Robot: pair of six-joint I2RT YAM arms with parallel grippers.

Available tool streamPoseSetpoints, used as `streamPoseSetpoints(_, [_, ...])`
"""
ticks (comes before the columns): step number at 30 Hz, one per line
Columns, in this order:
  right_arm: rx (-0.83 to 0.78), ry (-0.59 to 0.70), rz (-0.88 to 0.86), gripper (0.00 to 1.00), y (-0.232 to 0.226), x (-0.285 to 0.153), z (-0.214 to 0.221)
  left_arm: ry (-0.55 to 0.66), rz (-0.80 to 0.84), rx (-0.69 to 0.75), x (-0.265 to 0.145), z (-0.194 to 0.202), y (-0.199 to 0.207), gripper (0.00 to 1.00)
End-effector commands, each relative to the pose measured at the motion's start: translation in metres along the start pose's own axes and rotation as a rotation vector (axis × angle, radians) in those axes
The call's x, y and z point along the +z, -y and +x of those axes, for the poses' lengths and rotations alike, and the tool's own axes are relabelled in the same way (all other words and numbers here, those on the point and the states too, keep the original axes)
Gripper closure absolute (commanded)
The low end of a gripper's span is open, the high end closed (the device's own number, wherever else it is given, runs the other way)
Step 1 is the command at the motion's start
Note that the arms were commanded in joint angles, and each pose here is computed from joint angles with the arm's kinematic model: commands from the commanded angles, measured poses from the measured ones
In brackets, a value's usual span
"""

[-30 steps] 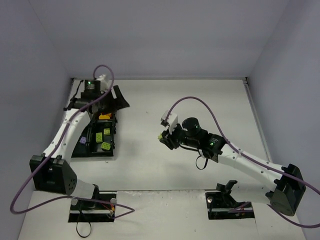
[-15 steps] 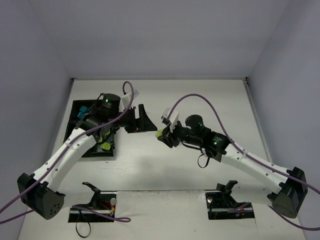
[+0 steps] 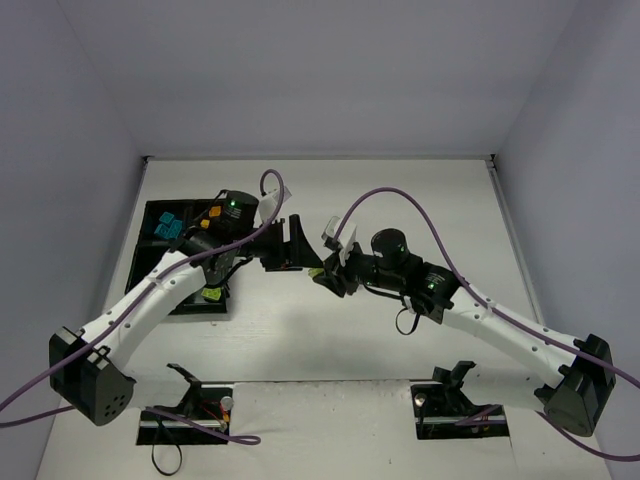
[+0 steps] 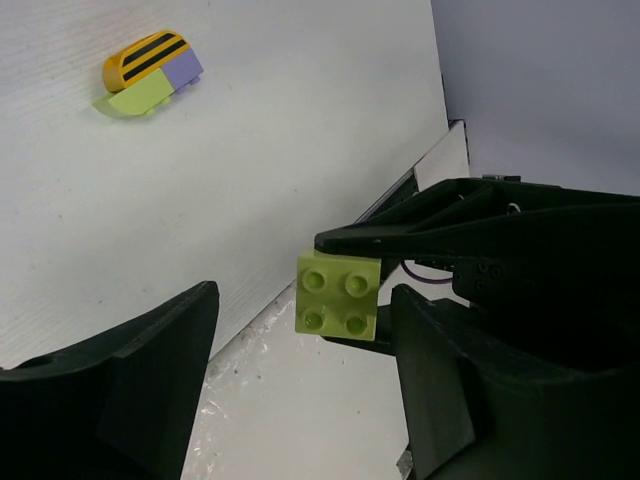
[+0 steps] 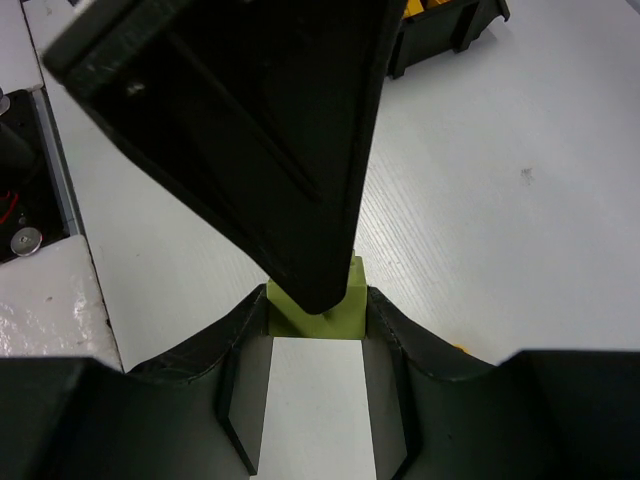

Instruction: Sort the legos into containers by color

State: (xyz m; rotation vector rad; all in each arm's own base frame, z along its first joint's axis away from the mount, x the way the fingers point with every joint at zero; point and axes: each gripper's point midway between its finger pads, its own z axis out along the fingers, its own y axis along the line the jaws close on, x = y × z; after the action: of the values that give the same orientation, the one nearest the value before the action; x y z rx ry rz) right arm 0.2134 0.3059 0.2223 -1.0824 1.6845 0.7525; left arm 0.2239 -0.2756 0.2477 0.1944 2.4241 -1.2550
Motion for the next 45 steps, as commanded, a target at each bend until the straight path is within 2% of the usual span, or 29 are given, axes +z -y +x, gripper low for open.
streamPoseSetpoints(1, [-0.03,0.133,-0.005,0.96,0.0,-0.007,-0.045,0.067,0.043,0.037,0.0,-0.019,0.015,0.38])
streamPoseSetpoints(7, [-0.027,0.128,0.003,0.95,0.002,-0.005,-0.044,0.045,0.064,0.032,0.008,-0.014,0.021,0.51])
streamPoseSetpoints(10, [-0.026,0.127,0.014,0.95,0.004,-0.005,-0.043,0.028,0.071,0.034,0.011,-0.01,0.023,0.61])
streamPoseSetpoints(11, [-0.025,0.125,0.02,0.95,0.005,-0.005,-0.043,0.025,0.072,0.034,0.012,-0.009,0.023,0.68])
streamPoseSetpoints(18, [-0.028,0.115,0.036,0.91,0.009,-0.003,-0.039,0.019,0.075,0.027,0.012,-0.007,0.022,0.83])
streamPoseSetpoints(20, [-0.025,0.111,0.043,0.72,0.01,-0.001,-0.038,0.021,0.071,0.027,0.013,-0.007,0.021,0.84])
streamPoseSetpoints(21, [-0.022,0.107,0.052,0.46,0.012,0.0,-0.038,0.017,0.067,0.026,0.013,-0.006,0.02,0.84])
streamPoseSetpoints(23, [-0.014,0.098,0.063,0.27,0.014,0.0,-0.035,0.029,0.047,0.033,0.013,-0.008,0.016,0.84])
streamPoseSetpoints(24, [-0.007,0.091,0.071,0.15,0.016,0.001,-0.033,0.025,0.024,0.028,0.012,-0.007,0.011,0.84])
streamPoseSetpoints(27, [0.013,0.06,0.098,0.03,0.022,0.002,-0.023,0.045,-0.07,0.05,0.007,-0.013,-0.008,0.84])
streamPoseSetpoints(32, [0.085,0.018,0.185,0.0,0.04,0.0,-0.005,0.137,-0.287,0.053,-0.021,-0.04,-0.05,0.84])
streamPoseSetpoints(37, [0.202,-0.016,0.306,0.0,0.064,-0.006,0.012,0.289,-0.647,0.018,-0.079,-0.07,-0.127,0.83])
streamPoseSetpoints(41, [0.257,-0.048,0.398,0.0,0.079,-0.008,0.025,0.367,-0.827,-0.036,-0.111,-0.081,-0.176,0.82])
streamPoseSetpoints(45, [0.303,-0.071,0.492,0.07,0.093,-0.013,0.037,0.34,-0.923,-0.098,-0.117,-0.074,-0.219,0.78])
